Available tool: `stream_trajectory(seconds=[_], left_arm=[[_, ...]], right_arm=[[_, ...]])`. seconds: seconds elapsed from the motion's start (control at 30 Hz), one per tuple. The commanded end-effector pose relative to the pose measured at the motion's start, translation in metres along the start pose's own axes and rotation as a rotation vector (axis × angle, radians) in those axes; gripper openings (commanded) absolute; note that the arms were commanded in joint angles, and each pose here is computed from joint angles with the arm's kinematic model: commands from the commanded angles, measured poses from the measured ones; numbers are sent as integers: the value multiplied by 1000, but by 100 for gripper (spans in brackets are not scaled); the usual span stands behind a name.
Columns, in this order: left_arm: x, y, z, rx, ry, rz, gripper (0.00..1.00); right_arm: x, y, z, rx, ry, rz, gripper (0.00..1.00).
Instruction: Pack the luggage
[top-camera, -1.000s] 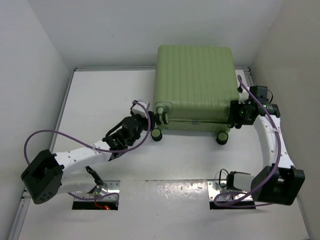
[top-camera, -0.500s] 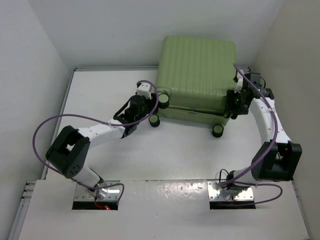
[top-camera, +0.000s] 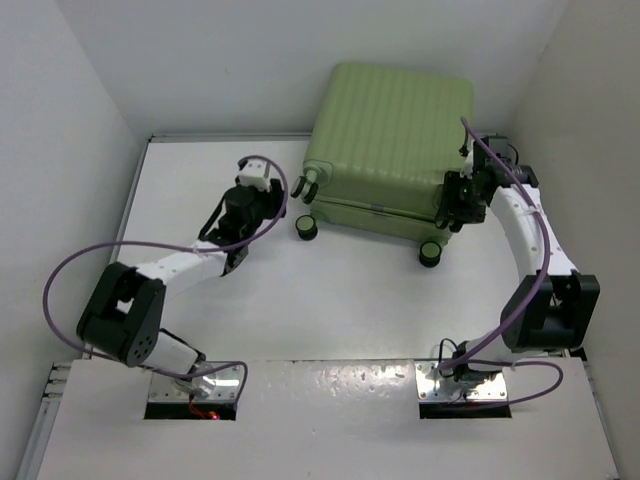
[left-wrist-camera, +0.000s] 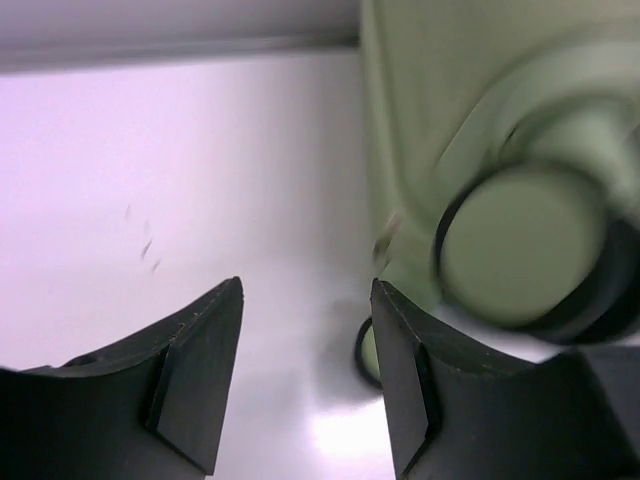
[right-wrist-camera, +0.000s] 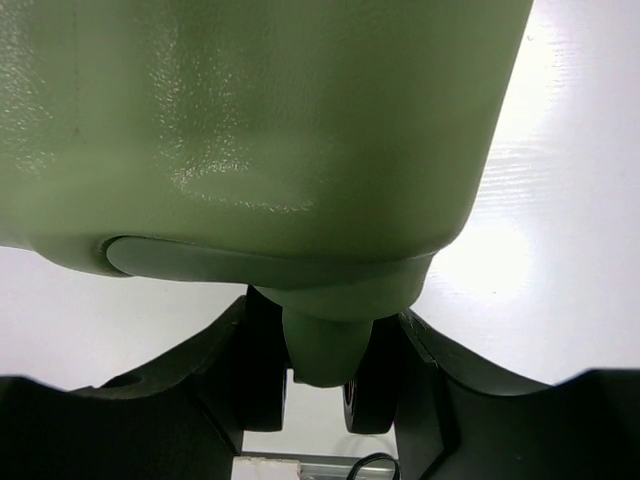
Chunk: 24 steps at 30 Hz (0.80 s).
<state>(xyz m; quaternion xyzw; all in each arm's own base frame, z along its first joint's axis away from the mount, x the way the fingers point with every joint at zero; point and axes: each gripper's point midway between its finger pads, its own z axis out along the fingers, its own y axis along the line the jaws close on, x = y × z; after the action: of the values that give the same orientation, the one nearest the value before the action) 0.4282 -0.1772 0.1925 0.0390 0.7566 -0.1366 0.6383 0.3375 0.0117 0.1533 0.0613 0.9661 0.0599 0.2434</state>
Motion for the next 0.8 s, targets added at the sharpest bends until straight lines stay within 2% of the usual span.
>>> stream_trajectory(seconds=[0.0, 0.2, 0.5, 0.57, 0.7, 0.77], left_arm=[[12, 4, -17, 58, -15, 39, 59], [47, -7, -16, 125, 1, 79, 58], [50, -29, 19, 284, -11, 26, 51], [56, -30, 24, 311, 0, 16, 56], [53, -30, 30, 391, -14, -4, 75], [50, -32, 29, 434, -32, 0, 76]], right_arm=[[-31, 56, -14, -216, -137, -98, 0], [-29, 55, -10, -217, -119, -89, 0], [-22, 47, -12, -176, -121, -119, 0], [-21, 43, -13, -170, -120, -111, 0], [-19, 36, -12, -158, -113, -108, 0], [-18, 36, -13, -157, -111, -116, 0]])
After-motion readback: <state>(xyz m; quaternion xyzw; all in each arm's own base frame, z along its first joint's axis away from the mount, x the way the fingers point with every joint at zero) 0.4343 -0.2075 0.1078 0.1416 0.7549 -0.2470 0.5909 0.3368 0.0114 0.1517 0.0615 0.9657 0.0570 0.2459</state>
